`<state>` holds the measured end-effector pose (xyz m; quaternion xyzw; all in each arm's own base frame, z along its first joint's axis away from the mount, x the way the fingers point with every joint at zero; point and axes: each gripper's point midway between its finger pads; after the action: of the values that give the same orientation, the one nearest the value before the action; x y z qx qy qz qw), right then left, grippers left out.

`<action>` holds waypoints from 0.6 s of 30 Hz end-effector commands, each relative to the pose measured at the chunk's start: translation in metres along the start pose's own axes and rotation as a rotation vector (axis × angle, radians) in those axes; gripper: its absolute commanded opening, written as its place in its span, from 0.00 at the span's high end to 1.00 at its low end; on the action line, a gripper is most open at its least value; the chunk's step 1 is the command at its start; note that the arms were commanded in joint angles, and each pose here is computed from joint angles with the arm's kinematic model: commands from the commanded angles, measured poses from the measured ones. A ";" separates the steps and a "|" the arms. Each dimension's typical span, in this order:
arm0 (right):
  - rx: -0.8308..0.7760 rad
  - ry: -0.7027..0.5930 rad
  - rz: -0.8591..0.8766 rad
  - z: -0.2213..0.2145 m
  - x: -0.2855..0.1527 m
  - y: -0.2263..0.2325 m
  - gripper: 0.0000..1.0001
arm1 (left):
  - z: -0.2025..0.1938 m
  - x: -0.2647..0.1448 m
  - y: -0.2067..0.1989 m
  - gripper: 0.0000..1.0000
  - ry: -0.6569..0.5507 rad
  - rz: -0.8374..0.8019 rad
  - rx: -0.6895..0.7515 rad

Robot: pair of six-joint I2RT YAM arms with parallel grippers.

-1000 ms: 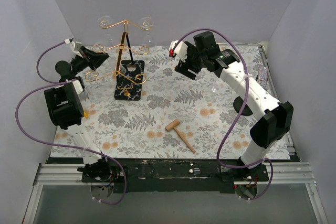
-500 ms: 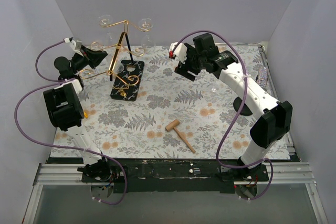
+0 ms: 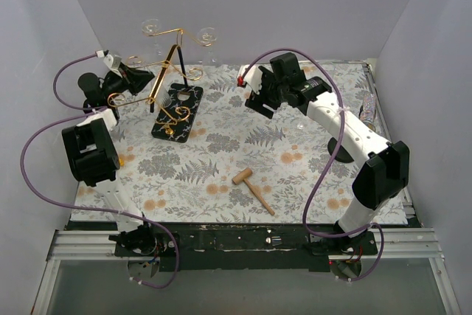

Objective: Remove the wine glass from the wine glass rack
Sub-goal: Pick up the wine glass from the wine rack.

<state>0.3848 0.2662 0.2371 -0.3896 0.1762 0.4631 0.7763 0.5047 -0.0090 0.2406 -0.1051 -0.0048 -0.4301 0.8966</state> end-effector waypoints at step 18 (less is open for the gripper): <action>0.003 -0.093 -0.059 0.016 -0.016 -0.001 0.16 | 0.075 0.005 0.025 1.00 -0.252 0.400 -0.036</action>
<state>0.3789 0.2631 0.2337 -0.3835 0.1661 0.4594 0.7838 0.5364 0.0088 0.2630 -0.1680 -0.0387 -0.2819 0.9438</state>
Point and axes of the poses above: each gripper's point midway between its finger pads, its own x axis out along the fingers, its own y axis along the line the jaws close on, z = x × y, and after that the axes turned 4 degrees about -x, right-handed
